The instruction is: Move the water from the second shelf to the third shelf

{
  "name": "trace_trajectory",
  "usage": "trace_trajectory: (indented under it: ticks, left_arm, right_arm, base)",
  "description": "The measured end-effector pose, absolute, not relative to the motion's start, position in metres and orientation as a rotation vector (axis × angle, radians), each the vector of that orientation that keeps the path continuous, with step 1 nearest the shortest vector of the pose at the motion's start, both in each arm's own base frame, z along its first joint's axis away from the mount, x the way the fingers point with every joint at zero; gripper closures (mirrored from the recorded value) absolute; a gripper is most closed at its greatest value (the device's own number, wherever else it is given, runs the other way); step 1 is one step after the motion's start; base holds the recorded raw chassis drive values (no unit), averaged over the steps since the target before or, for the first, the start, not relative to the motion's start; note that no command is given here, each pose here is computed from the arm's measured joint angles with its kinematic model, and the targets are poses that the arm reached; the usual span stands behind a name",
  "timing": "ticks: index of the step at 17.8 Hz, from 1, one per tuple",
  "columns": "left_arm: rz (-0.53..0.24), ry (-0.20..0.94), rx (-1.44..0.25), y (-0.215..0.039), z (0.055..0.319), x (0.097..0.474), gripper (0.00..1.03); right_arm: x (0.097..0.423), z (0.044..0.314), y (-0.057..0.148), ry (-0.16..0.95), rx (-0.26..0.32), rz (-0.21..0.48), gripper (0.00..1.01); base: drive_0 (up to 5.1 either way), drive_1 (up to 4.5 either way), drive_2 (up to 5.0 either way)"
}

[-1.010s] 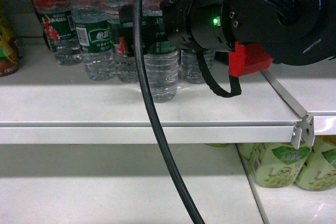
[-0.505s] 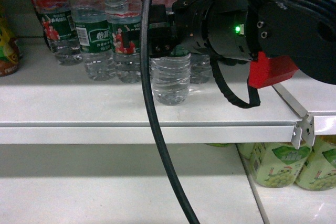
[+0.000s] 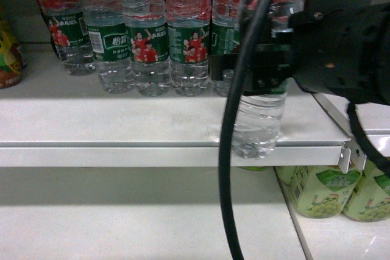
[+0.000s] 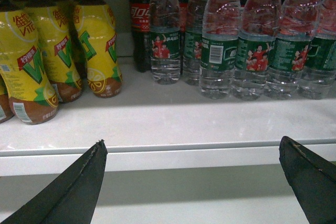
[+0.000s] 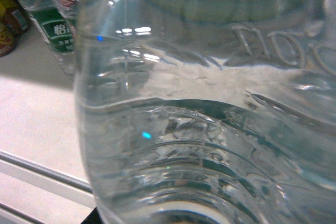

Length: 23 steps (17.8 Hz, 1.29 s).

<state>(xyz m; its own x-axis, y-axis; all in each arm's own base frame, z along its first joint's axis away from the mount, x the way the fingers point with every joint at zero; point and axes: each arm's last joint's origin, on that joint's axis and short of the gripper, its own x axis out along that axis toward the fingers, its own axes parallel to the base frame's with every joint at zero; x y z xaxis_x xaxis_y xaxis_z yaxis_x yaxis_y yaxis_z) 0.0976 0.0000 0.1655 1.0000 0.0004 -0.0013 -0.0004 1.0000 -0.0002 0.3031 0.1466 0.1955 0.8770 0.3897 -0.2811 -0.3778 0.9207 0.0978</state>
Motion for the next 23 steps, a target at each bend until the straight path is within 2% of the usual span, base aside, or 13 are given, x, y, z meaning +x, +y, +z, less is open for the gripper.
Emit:
trace_trajectory:
  ticks: [4, 9, 13, 16, 23]
  left_arm:
    - [0.0, 0.001, 0.0, 0.0, 0.165, 0.098, 0.05]
    - [0.0, 0.001, 0.0, 0.0, 0.165, 0.098, 0.05]
    - [0.0, 0.001, 0.0, 0.0, 0.165, 0.098, 0.05]
    - [0.0, 0.001, 0.0, 0.0, 0.165, 0.098, 0.05]
    - [0.0, 0.001, 0.0, 0.0, 0.165, 0.098, 0.05]
  right_arm:
    - [0.263, 0.197, 0.093, 0.326, 0.052, 0.289, 0.57]
    - [0.223, 0.224, 0.039, 0.264, 0.105, 0.183, 0.57]
    - [0.184, 0.239, 0.022, 0.244, 0.128, 0.18, 0.57]
    - [0.157, 0.252, 0.005, 0.197, 0.151, 0.125, 0.57]
    - [0.141, 0.254, 0.011, 0.218, 0.18, 0.195, 0.57]
  base:
    - [0.0, 0.0, 0.0]
    - [0.0, 0.0, 0.0]
    - [0.0, 0.0, 0.0]
    - [0.0, 0.0, 0.0]
    - [0.0, 0.0, 0.0]
